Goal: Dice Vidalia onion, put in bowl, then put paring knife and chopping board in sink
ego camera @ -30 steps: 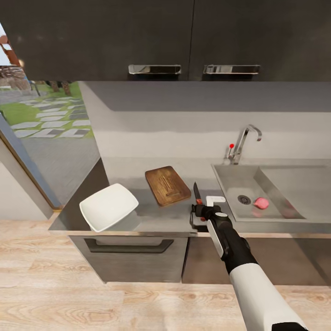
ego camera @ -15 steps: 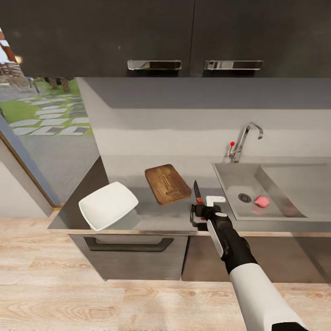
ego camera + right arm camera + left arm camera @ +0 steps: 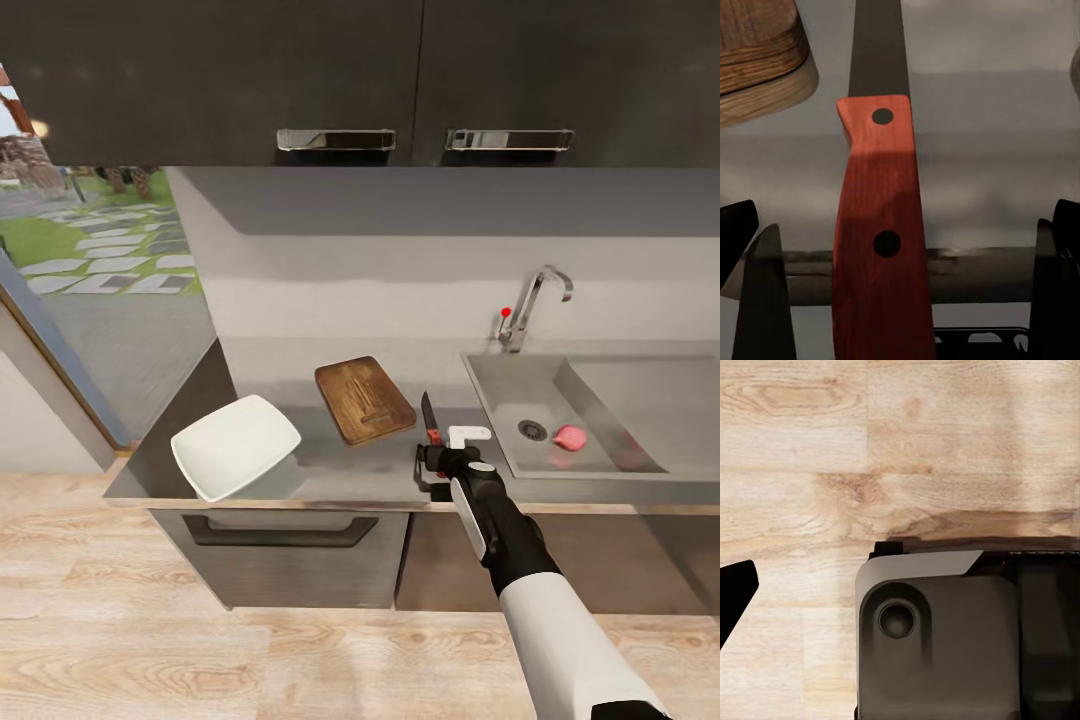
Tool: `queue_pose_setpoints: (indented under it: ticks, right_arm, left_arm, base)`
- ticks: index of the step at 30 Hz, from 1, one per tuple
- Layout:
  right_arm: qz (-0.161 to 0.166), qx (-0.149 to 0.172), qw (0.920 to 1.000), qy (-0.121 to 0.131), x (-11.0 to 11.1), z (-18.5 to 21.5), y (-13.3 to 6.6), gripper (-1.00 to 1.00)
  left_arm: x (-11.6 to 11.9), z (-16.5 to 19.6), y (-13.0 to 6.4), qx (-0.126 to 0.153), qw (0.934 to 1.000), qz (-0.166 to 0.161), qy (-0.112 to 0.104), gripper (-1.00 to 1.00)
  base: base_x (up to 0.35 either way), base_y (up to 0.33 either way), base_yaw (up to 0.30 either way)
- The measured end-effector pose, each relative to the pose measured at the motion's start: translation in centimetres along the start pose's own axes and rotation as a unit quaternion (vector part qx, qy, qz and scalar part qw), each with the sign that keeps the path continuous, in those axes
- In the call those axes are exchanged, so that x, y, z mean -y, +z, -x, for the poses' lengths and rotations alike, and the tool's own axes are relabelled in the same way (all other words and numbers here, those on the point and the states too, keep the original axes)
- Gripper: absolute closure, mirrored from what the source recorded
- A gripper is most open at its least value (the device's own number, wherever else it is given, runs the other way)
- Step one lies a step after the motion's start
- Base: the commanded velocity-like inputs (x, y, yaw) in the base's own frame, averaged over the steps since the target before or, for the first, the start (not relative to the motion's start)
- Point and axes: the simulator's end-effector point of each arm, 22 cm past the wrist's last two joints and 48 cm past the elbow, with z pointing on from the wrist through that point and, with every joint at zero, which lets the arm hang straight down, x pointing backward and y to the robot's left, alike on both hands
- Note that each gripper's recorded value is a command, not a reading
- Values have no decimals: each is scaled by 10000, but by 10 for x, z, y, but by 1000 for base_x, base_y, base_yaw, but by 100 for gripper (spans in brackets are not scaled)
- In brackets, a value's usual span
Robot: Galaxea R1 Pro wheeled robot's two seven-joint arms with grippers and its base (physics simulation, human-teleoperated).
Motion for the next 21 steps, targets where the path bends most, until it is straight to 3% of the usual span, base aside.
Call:
queue_pose_setpoints:
  ticks: [2,3,21]
  right_arm:
    - [0,0,10000,0,0,0,0,-100]
    - [0,0,10000,0,0,0,0,100]
    - [6,17,10000,38,0,3,-2,100]
  left_arm:
    - [0,0,0,0,10000,0,0,-100]
    - [0,0,0,0,10000,0,1,-100]
    - [0,3,0,34,10000,1,-7,-100]
  base:
    - [0,0,0]
    - [0,0,0]
    - [0,0,0]
